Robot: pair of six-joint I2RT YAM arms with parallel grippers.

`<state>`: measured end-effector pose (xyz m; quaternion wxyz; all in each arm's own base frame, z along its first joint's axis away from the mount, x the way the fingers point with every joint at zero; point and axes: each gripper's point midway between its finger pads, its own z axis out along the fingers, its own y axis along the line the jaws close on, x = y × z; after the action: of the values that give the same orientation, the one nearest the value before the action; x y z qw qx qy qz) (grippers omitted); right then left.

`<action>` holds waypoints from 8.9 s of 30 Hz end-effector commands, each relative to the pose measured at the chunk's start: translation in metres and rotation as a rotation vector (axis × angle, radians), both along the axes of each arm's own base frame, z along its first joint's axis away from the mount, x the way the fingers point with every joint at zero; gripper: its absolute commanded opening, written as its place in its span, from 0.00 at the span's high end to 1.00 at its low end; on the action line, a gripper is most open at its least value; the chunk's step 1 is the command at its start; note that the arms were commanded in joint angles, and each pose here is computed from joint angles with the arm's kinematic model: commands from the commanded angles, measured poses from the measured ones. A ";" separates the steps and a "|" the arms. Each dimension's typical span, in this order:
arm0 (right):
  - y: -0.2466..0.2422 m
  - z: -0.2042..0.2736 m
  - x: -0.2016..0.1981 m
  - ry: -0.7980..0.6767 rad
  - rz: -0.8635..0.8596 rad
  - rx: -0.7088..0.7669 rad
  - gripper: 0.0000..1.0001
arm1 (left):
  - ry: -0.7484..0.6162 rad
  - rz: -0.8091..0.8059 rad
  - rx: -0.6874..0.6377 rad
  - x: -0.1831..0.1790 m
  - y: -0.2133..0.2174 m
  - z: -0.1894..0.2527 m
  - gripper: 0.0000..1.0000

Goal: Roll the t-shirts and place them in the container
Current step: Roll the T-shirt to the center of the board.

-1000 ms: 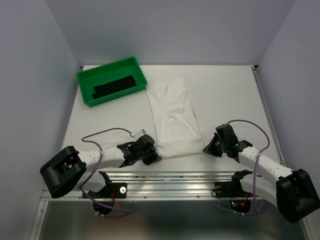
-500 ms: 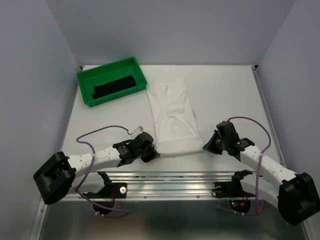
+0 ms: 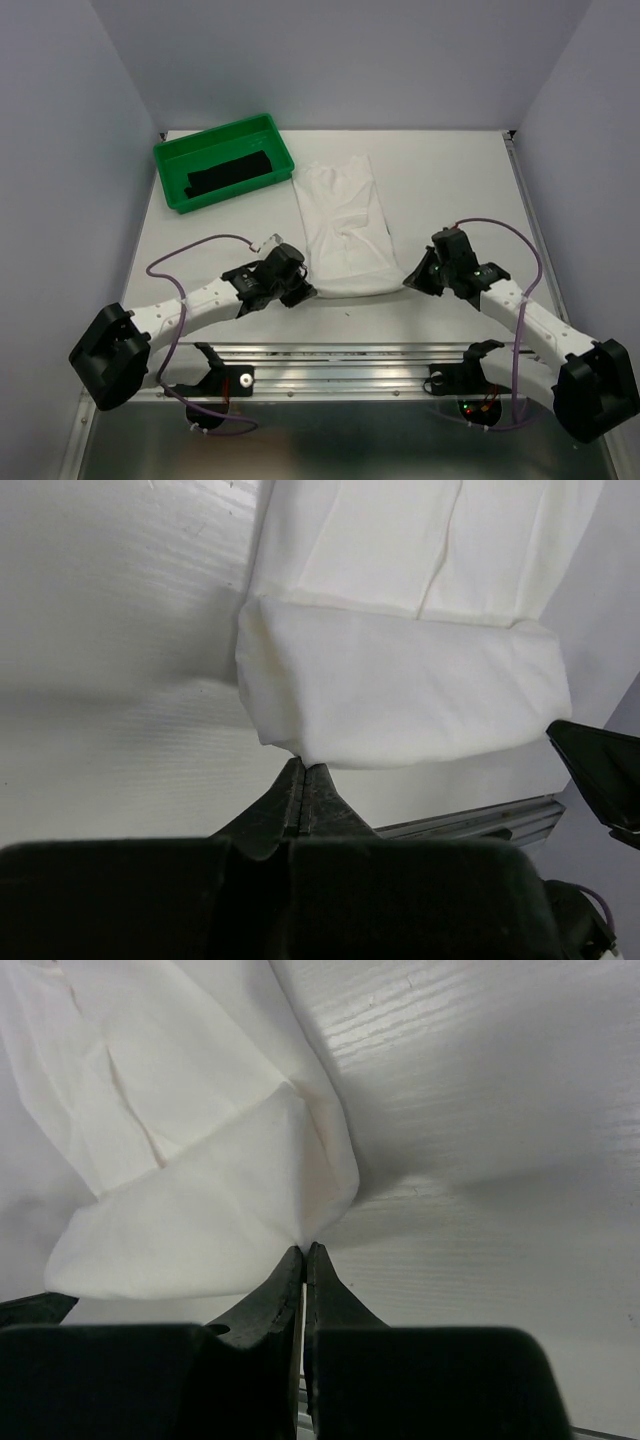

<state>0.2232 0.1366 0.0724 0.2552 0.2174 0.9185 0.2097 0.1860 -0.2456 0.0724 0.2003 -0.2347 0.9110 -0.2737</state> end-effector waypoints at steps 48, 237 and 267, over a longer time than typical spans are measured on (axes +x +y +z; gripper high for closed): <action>0.002 0.071 0.131 -0.210 -0.042 -0.211 0.64 | -0.110 0.068 0.276 0.118 0.044 0.030 0.51; 0.017 -0.047 -0.039 0.003 -0.143 0.045 0.60 | 0.040 -0.092 0.022 -0.023 0.021 -0.059 0.95; 0.022 -0.001 -0.010 -0.070 -0.133 -0.025 0.97 | 0.022 -0.055 -0.010 0.012 0.009 -0.001 1.00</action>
<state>0.1996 0.1571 0.0549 0.2763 0.2684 0.9025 0.1928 0.1852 -0.2342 0.0547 0.1706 -0.2171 0.9205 -0.2763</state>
